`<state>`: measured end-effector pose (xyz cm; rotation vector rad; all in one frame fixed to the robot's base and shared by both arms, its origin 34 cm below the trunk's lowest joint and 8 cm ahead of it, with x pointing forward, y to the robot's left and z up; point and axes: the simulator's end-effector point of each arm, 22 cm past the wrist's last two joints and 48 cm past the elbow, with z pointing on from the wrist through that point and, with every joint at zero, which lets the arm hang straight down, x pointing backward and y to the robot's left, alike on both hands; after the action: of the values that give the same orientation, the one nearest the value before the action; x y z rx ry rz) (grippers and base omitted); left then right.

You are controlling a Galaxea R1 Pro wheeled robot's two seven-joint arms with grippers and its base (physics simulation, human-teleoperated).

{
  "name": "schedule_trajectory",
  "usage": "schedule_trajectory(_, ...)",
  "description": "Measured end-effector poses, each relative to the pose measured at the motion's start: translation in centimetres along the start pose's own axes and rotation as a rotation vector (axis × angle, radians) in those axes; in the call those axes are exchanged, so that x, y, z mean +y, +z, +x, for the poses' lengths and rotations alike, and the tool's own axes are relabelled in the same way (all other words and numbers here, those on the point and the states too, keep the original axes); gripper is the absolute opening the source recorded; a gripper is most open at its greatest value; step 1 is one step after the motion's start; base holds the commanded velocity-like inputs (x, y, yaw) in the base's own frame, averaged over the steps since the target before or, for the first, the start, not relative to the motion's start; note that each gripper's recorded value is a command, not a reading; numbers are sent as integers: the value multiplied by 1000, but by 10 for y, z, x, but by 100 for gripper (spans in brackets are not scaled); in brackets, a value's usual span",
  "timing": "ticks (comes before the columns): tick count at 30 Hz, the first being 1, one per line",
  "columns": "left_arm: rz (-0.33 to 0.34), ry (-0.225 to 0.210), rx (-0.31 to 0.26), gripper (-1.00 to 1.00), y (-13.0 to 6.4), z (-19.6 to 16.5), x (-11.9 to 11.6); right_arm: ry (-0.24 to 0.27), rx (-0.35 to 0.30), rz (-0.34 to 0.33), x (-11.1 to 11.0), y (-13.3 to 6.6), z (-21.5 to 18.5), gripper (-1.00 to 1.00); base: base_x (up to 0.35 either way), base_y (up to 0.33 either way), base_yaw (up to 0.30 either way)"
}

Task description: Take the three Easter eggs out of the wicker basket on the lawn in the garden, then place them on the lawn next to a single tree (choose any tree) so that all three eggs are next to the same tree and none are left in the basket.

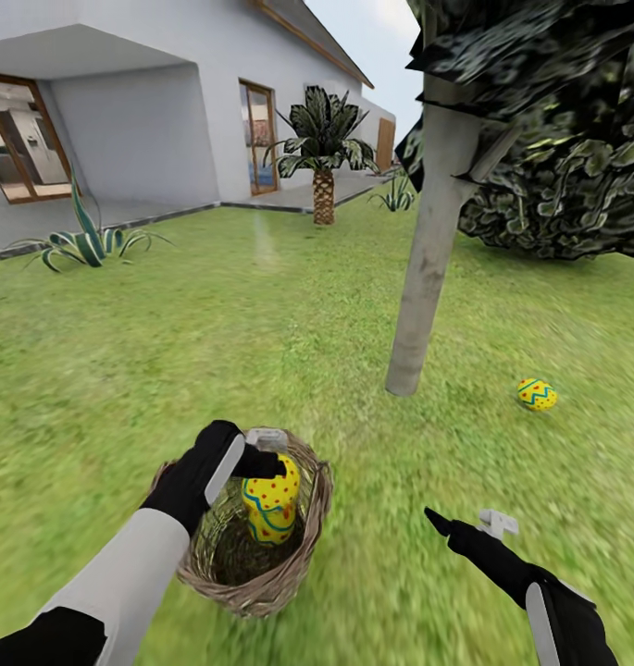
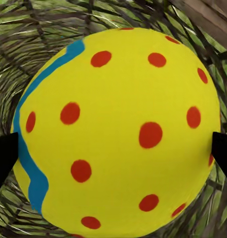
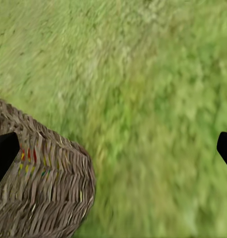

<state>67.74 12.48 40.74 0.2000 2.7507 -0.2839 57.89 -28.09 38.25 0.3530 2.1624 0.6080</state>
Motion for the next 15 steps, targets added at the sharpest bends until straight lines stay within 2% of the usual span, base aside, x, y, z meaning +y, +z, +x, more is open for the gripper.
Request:
schedule_trajectory(4,-30,4,-27,-100,-11,-9,5,-4,-12,-6,4,-3,-6,100,0,0,0)
schedule_trajectory(8,-48,22,-118,-100,-39,-39,2,-8,-25,-13,9,-6,-12,100,0,0,0)
schedule_trajectory(15,-140,37,-272,-100,-93,-82,10,-17,-49,-26,17,-12,-24,100,0,0,0)
